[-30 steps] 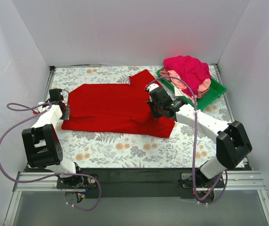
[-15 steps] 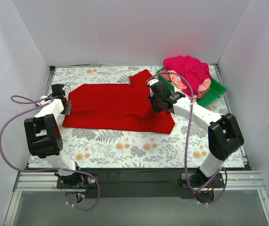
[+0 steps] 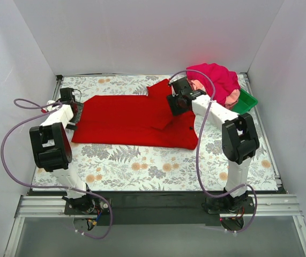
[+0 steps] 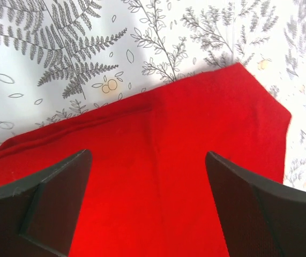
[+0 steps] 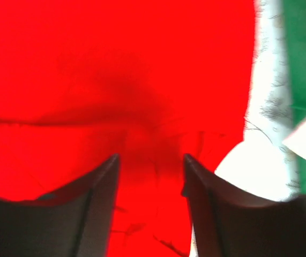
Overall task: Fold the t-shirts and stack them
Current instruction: Fold the tshirt
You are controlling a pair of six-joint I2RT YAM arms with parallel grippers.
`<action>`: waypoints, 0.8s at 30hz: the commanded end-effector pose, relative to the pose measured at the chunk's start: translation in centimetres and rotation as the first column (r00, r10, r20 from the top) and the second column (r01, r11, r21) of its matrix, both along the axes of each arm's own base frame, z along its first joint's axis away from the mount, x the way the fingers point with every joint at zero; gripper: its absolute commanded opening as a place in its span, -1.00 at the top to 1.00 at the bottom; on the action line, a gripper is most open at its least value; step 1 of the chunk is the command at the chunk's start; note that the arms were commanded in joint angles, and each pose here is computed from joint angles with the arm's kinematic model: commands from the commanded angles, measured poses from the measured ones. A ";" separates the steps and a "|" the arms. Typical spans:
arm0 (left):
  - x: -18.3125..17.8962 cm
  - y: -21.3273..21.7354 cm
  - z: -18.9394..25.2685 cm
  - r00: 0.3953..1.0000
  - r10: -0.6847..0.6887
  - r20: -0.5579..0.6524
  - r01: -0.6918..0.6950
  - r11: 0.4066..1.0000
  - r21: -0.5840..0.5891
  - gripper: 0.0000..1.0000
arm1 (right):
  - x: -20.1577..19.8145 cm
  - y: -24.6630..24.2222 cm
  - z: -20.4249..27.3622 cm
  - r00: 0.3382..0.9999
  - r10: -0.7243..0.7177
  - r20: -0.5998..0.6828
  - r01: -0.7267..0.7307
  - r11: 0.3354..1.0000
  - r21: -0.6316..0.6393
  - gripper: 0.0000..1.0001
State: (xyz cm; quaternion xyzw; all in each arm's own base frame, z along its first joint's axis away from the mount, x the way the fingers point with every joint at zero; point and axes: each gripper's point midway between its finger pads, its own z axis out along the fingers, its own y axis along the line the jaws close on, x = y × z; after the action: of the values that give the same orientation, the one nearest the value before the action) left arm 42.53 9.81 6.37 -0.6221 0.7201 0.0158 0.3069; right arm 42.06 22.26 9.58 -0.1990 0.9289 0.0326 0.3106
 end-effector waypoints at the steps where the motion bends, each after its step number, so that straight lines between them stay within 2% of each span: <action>1: 0.0 0.8 6.0 0.994 0.024 0.106 -0.030 0.998 0.055 -0.75 | 1.2 -1.1 4.1 0.997 -0.020 0.080 0.021 1.000 -0.022 -0.26; 2: -0.1 0.7 7.6 0.990 0.015 0.143 -0.024 0.998 0.058 -0.76 | 0.5 -1.3 3.7 0.998 -0.014 0.064 0.016 1.000 -0.021 -0.40; 4: -0.7 -0.1 8.1 0.988 -0.025 0.149 0.018 0.999 0.044 -0.77 | -1.3 -0.7 4.7 0.998 0.027 0.056 -0.030 0.998 0.047 -0.66; 5: -1.0 -0.6 9.1 0.983 -0.037 0.177 0.032 0.999 0.035 -0.77 | -1.6 0.0 5.0 0.997 0.044 0.071 -0.050 0.994 0.094 -0.88; 6: -1.5 -1.1 8.5 0.983 -0.052 0.176 0.050 0.999 0.018 -0.78 | -3.9 0.5 3.0 0.995 0.096 0.009 -0.096 0.986 0.139 -0.89; 8: -1.2 -3.2 8.6 0.968 -0.122 0.220 0.130 0.991 -0.025 -0.79 | -5.2 2.4 4.5 0.983 0.172 0.062 -0.182 0.950 0.253 -0.88; 9: -1.8 -4.0 7.5 0.967 -0.145 0.208 0.157 0.987 -0.040 -0.80 | -7.5 3.4 3.0 0.967 0.252 0.017 -0.244 0.915 0.321 -0.88; 12: -2.1 -6.2 5.5 0.963 -0.204 0.179 0.218 0.974 -0.062 -0.81 | -9.2 5.6 3.2 0.941 0.336 0.036 -0.318 0.846 0.428 -0.91; 18: -3.3 -8.2 0.4 0.956 -0.282 0.077 0.290 0.945 -0.148 -0.82 | -7.8 7.7 1.0 0.933 0.360 -0.003 -0.323 0.841 0.433 -0.93; 24: -4.0 -7.7 -1.9 0.963 -0.269 0.012 0.268 0.953 -0.139 -0.84 | -6.0 9.3 -1.0 0.926 0.376 -0.039 -0.321 0.837 0.443 -0.93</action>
State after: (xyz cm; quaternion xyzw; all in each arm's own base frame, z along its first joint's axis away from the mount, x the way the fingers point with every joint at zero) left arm 37.93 1.83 3.57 -0.5457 0.7998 -0.0698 0.2402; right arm 34.25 29.50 6.30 -0.2806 0.8867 0.2730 0.2460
